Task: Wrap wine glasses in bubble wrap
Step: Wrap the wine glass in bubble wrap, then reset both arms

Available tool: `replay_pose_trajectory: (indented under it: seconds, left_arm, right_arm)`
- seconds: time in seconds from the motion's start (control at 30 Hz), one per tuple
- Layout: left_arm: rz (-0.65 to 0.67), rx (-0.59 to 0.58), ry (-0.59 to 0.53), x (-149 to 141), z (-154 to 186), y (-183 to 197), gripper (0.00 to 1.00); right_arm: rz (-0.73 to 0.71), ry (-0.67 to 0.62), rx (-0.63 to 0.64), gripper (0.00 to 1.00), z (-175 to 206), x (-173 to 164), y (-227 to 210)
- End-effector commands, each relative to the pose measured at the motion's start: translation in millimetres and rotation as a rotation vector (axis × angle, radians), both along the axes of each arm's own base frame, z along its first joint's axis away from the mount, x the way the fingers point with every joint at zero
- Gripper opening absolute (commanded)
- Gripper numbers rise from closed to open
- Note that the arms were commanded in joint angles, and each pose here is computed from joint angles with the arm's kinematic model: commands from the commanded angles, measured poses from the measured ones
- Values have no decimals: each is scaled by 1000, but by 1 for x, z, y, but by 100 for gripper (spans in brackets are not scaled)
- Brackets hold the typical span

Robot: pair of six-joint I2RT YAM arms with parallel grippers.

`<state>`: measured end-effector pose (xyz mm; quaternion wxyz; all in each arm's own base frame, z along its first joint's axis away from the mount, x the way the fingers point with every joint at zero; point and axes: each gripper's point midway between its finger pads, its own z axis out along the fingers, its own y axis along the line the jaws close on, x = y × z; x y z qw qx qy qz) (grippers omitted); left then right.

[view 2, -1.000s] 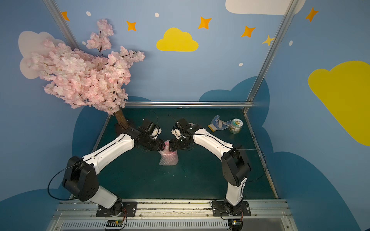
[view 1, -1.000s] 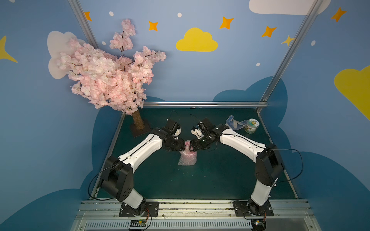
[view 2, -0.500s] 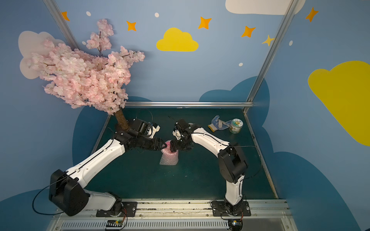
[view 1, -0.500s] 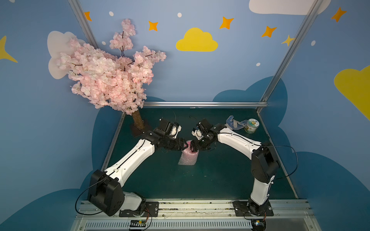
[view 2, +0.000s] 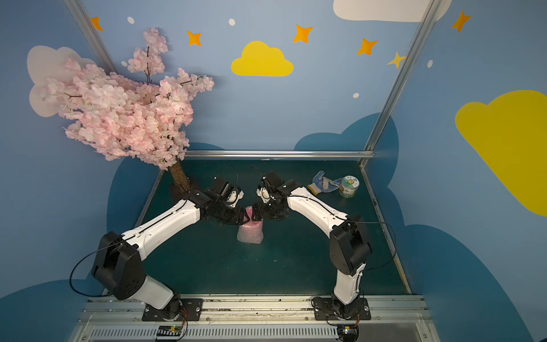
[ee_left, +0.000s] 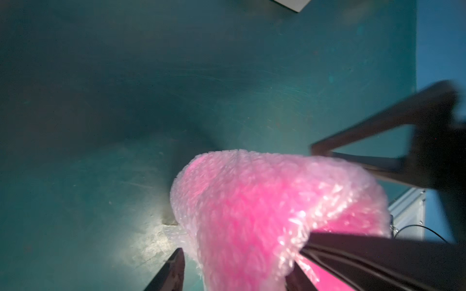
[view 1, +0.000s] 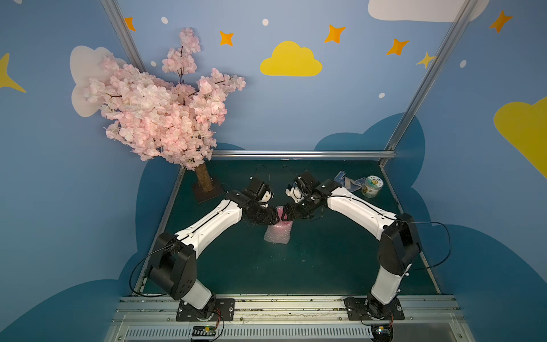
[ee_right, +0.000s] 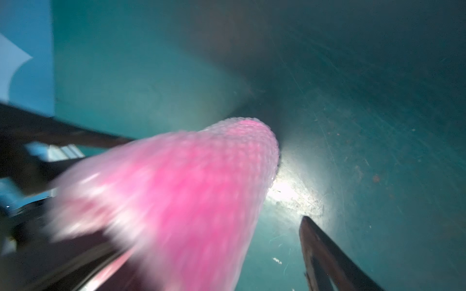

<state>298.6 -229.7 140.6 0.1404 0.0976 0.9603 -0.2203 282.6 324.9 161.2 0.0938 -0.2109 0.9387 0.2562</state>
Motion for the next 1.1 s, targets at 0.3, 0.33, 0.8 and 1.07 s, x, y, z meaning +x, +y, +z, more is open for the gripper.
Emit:
replay_pose_trajectory:
  seconds: [0.3,0.33,0.8,1.07]
  left_arm:
    - [17,-144,-59,3,61,-2,81]
    - [21,-170,-79,5,69,-1,82]
    - [447,300,-722,84,55,183,100]
    - [543,321,-879,63,-26,239,100]
  right_arm:
    - [-59,-91,116,82,75,2,-38]
    - [-75,-96,117,83,76,5,-43]
    - [-472,-751,-342,91,32,60,-237]
    - [-871,-906,-291,92,-35,46,-350]
